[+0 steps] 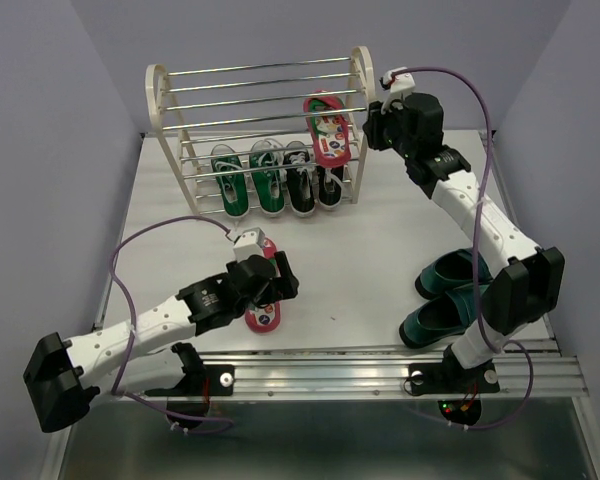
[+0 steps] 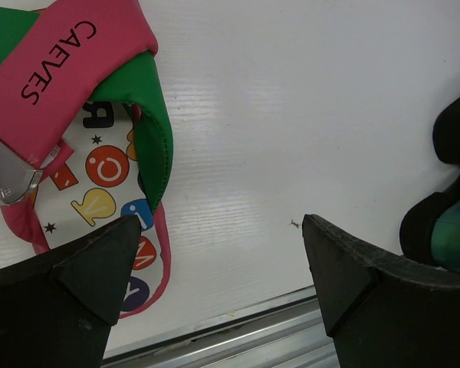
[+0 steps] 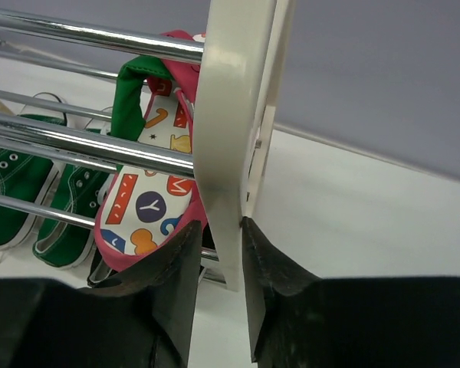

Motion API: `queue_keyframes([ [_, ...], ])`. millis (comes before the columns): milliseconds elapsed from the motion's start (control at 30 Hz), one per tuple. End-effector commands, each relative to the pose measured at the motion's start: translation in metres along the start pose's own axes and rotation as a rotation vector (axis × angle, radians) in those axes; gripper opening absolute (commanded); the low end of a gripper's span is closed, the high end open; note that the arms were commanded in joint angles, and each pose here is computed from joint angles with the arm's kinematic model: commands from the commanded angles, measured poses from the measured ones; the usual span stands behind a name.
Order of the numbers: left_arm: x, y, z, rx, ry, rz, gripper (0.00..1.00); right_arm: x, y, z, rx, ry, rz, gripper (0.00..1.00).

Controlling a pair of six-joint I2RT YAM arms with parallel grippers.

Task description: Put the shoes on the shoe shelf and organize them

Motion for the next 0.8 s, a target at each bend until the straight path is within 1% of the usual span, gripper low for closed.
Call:
queue_keyframes([
  [0, 0.002, 0.022, -0.014, 0.034, -0.02, -0.07, 0.99, 0.029, 0.039, 0.025, -0.011, 0.114, -0.11, 0.31],
  [33, 0.001, 0.02, -0.014, 0.035, -0.015, -0.068, 0.99, 0.03, 0.036, 0.025, -0.012, 0.12, -0.105, 0.3],
  [67, 0.001, 0.02, -0.013, 0.038, -0.009, -0.068, 0.99, 0.035, 0.039, 0.027, -0.01, 0.13, -0.112, 0.25],
  [267, -0.003, 0.022, -0.013, 0.067, 0.009, -0.078, 0.99, 0.04, 0.04, 0.03, -0.013, 0.146, -0.114, 0.14],
  [300, -0.003, 0.022, -0.013, 0.071, 0.007, -0.079, 0.99, 0.04, 0.04, 0.029, -0.009, 0.144, -0.113, 0.16],
  [400, -0.004, 0.023, -0.013, 0.082, 0.014, -0.083, 0.99, 0.036, 0.038, 0.02, -0.013, 0.082, -0.107, 0.31],
  [433, -0.005, 0.022, -0.013, 0.085, 0.014, -0.081, 0.99, 0.036, 0.037, 0.013, -0.016, 0.039, -0.105, 0.34],
  [467, -0.005, 0.021, -0.012, 0.087, 0.018, -0.08, 0.99, 0.035, 0.033, 0.01, -0.018, 0.021, -0.092, 0.4],
  [533, -0.006, 0.021, -0.011, 0.092, 0.022, -0.08, 0.99, 0.036, 0.032, -0.001, -0.018, -0.048, -0.094, 0.43],
  [600, -0.006, 0.02, -0.011, 0.098, 0.023, -0.079, 0.99, 0.033, 0.03, -0.005, -0.009, -0.071, -0.084, 0.47],
  [767, -0.009, 0.018, -0.009, 0.099, 0.039, -0.076, 0.99, 0.027, 0.031, -0.011, 0.005, -0.111, -0.078, 0.52],
])
Point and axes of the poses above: each gripper's point midway between its finger pads, its own x axis back along the fingers, its own z axis along the line the jaws close on, y = z × x, the point moved 2 cm from there along x, back along the fingers, and after that the axes turned 6 degrees about -x, right-handed, at the moved point
